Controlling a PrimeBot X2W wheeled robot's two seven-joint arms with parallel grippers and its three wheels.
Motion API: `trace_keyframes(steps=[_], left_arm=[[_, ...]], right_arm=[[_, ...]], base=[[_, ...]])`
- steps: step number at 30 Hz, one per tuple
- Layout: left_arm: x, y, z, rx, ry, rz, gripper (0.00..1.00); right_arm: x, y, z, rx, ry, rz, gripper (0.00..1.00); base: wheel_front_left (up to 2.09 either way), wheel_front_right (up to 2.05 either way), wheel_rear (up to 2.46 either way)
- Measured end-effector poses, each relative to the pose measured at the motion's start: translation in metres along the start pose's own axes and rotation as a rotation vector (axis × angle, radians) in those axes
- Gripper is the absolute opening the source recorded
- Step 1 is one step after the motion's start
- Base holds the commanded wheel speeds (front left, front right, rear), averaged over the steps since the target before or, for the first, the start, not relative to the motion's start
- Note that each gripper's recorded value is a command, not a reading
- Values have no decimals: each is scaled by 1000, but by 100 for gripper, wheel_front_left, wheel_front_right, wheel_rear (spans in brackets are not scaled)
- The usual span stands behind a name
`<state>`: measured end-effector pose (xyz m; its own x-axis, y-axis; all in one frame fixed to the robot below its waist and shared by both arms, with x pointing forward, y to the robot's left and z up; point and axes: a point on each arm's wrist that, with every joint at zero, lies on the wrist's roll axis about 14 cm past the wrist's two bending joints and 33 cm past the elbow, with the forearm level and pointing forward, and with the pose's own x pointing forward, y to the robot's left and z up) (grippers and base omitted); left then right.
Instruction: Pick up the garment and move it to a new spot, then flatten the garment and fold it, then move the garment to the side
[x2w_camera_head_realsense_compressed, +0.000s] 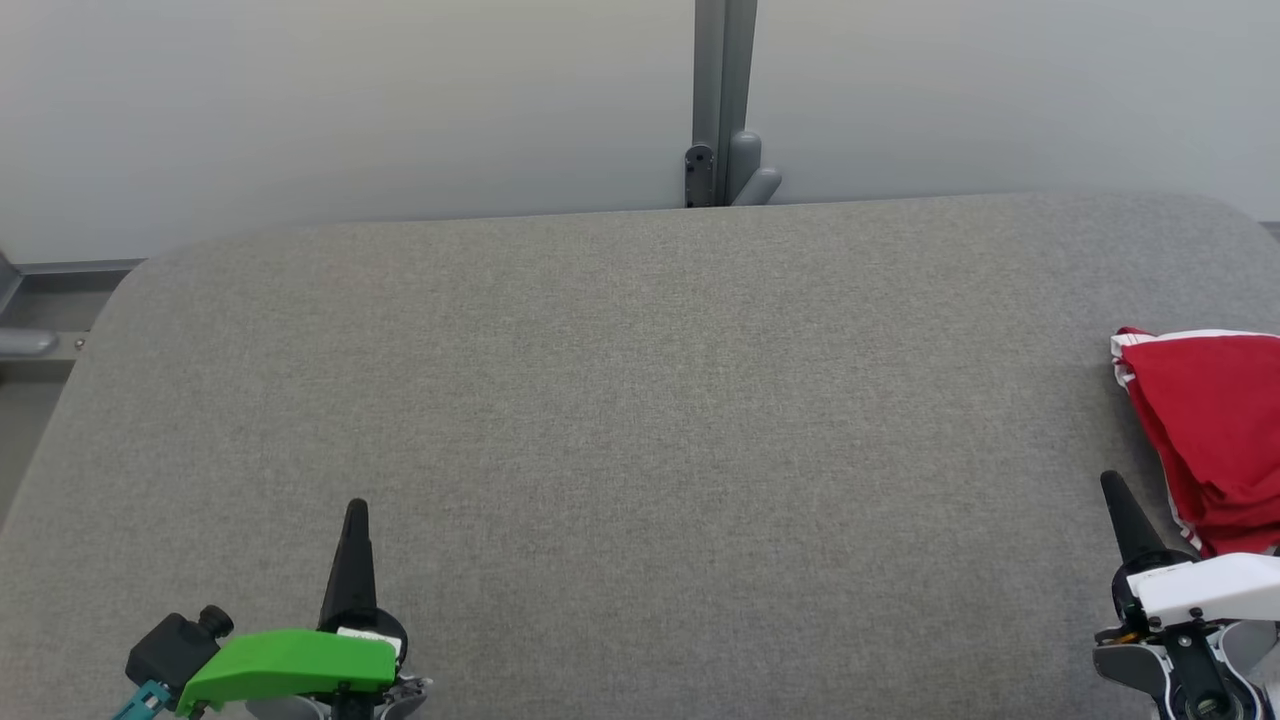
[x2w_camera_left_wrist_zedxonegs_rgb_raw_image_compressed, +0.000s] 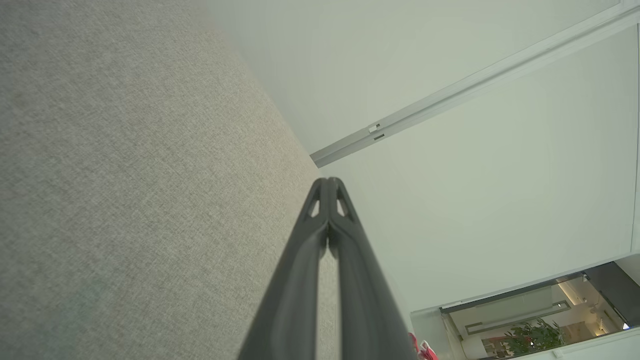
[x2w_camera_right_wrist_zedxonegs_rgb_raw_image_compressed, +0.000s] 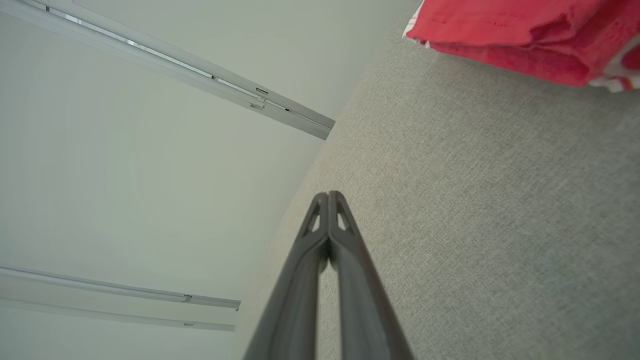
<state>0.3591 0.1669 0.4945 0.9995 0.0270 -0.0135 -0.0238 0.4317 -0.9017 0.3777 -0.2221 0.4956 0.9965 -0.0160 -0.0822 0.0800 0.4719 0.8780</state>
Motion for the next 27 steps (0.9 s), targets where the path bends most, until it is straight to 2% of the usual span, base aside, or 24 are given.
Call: trace_keyframes(steps=[27], left_arm=[[17,-6,-4,-226,15,1,0]], right_arm=[[7,-3,11,259,3,17,0]], base=[[0,0,0]])
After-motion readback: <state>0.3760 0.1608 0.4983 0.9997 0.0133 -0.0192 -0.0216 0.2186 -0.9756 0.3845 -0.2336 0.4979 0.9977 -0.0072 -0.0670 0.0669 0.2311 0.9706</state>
